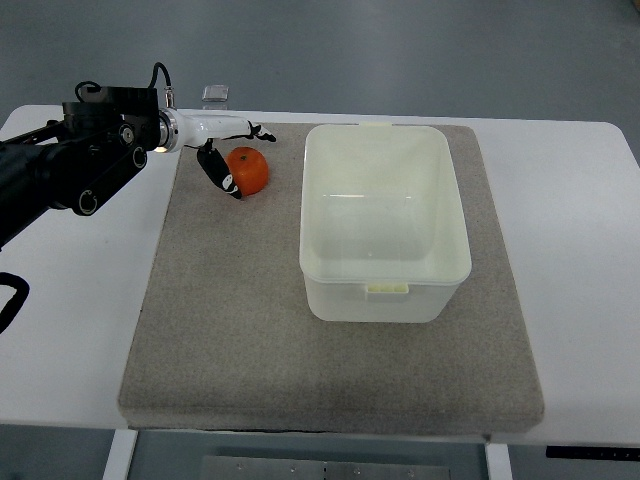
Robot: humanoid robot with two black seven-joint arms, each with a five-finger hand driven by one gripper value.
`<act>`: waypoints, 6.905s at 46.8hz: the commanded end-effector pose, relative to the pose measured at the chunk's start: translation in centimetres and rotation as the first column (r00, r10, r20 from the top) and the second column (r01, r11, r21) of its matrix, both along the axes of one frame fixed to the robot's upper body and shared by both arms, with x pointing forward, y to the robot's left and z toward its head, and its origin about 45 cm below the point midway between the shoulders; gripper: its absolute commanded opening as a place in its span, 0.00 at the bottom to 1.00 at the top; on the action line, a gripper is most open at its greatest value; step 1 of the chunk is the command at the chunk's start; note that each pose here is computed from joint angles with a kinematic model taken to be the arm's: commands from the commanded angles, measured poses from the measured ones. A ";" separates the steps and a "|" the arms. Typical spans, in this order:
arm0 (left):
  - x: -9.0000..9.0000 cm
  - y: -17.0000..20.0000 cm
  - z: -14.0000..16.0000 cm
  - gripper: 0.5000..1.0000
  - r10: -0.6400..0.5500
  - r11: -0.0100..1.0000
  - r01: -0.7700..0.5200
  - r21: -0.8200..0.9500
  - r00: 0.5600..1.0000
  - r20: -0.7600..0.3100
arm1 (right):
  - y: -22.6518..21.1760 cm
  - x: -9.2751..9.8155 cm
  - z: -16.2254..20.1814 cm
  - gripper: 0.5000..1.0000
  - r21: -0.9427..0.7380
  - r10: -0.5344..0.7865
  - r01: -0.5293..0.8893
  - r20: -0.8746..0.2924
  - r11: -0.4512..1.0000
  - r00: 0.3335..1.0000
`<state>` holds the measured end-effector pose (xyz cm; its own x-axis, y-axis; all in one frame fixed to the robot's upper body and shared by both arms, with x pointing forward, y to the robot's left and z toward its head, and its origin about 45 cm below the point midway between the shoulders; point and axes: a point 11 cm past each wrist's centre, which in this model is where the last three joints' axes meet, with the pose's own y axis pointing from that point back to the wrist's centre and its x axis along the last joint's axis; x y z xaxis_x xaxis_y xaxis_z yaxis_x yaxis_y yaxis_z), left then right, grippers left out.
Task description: Put orange in box with left hand
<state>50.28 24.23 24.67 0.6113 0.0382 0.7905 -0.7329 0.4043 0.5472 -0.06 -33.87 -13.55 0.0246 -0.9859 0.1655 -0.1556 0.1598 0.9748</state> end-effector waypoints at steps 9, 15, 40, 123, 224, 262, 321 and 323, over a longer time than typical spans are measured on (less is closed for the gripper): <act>-0.1 0.1 -0.4 0.94 -0.008 0.999 0.008 0.033 1.000 0.007 | 0.0 0.0 0.0 0.85 0.000 0.000 0.000 -0.001 1.000 1.000; -0.1 -0.2 -0.7 0.87 -0.016 0.999 0.016 0.044 1.000 0.008 | 0.0 0.0 0.0 0.85 0.000 0.001 -0.001 0.000 1.000 1.000; 0.2 -0.9 0.2 0.00 -0.058 0.993 0.054 0.108 0.998 0.036 | 0.0 0.0 0.0 0.85 0.000 0.000 0.000 0.000 1.000 1.000; -9.1 -19.3 11.7 0.00 -0.652 0.758 0.637 0.139 0.748 0.123 | 0.0 0.0 0.0 0.85 0.000 0.001 -0.001 -0.001 1.000 1.000; 3.1 -0.8 10.5 0.99 0.278 0.498 -0.261 -0.827 0.951 -0.133 | 0.0 0.0 0.0 0.85 0.000 0.001 -0.001 -0.001 1.000 1.000; -1.4 8.9 1.3 1.00 0.092 -0.180 -0.584 -0.791 0.791 -0.605 | 0.0 0.0 0.0 0.85 0.000 0.001 -0.001 -0.001 1.000 1.000; -1.2 7.8 1.8 0.99 0.035 -0.225 -0.573 -0.788 0.803 -0.595 | 0.2 -0.1 0.0 0.85 0.008 -0.002 0.002 0.000 1.000 1.000; -1.2 7.8 1.8 0.99 0.035 -0.224 -0.573 -0.788 0.804 -0.594 | 0.2 -0.1 0.0 0.85 0.008 -0.003 0.003 0.002 1.000 1.000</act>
<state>49.04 32.11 26.43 0.3410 0.7808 -0.5236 -0.9090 0.4158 0.0281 -0.10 -33.75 -13.57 0.0206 -0.9871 0.1587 -0.1554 0.1536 0.9758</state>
